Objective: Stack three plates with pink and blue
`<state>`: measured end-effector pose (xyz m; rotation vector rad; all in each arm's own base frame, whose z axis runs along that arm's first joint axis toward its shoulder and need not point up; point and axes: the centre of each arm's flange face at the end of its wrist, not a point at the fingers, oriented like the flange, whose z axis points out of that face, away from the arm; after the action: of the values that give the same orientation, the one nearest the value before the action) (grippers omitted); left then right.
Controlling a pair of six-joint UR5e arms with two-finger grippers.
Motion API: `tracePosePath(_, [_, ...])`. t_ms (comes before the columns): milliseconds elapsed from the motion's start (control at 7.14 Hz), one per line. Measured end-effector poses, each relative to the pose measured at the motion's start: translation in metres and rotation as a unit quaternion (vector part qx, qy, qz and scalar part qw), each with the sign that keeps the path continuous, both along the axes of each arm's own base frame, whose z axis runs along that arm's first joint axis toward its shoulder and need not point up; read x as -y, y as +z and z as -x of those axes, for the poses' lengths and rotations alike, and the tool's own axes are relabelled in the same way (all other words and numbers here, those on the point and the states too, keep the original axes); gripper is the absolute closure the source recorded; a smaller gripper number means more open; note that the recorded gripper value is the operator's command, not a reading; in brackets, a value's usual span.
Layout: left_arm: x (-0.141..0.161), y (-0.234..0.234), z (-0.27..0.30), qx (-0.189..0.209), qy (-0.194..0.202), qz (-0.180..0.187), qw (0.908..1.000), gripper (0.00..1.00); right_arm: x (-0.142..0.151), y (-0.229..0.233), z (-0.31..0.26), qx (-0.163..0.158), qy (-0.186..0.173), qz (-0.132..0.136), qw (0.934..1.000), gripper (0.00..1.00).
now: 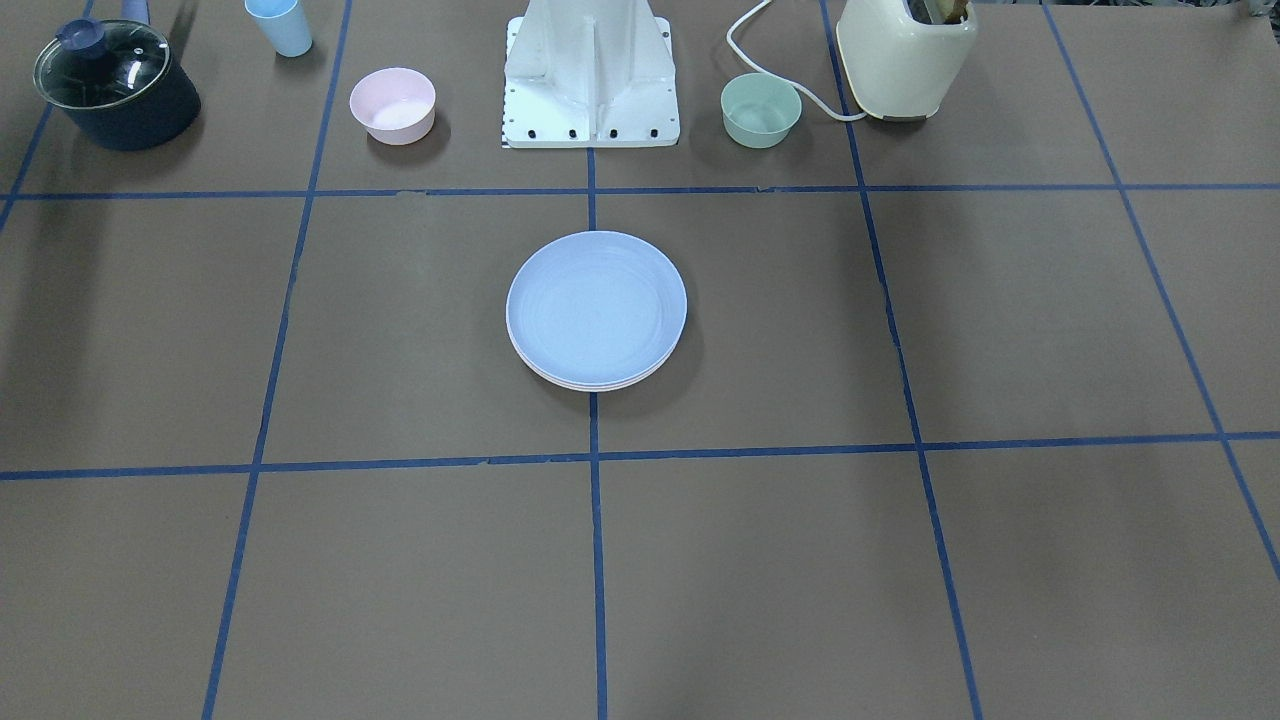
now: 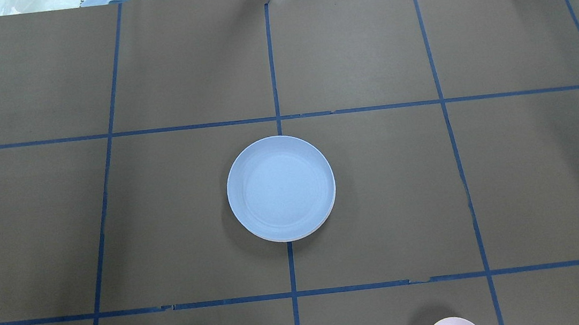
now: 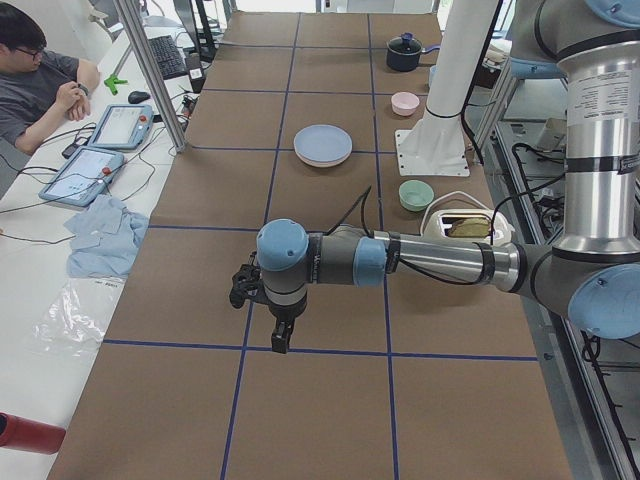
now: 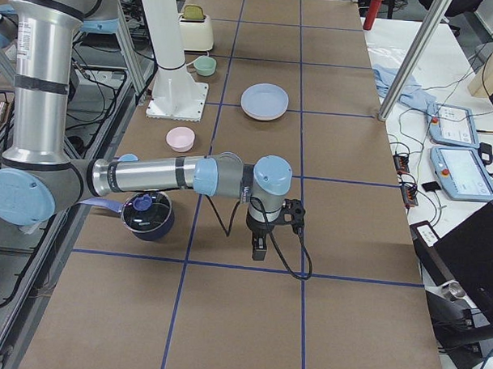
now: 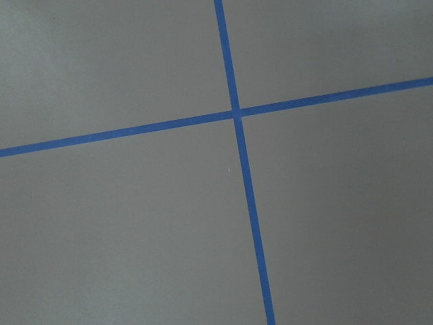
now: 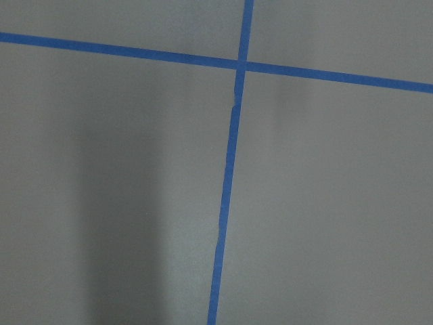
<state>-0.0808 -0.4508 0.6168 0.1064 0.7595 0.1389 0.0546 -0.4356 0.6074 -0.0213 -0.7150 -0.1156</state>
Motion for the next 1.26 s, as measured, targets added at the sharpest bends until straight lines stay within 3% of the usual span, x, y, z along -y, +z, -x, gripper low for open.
tracePosePath(1261, [-0.0046, 0.0058, 0.0003, 0.001, -0.001, 0.008, 1.0000, 0.00, -0.0001, 0.0026, 0.0001, 0.001, -0.001, 0.002, 1.0000, 0.00])
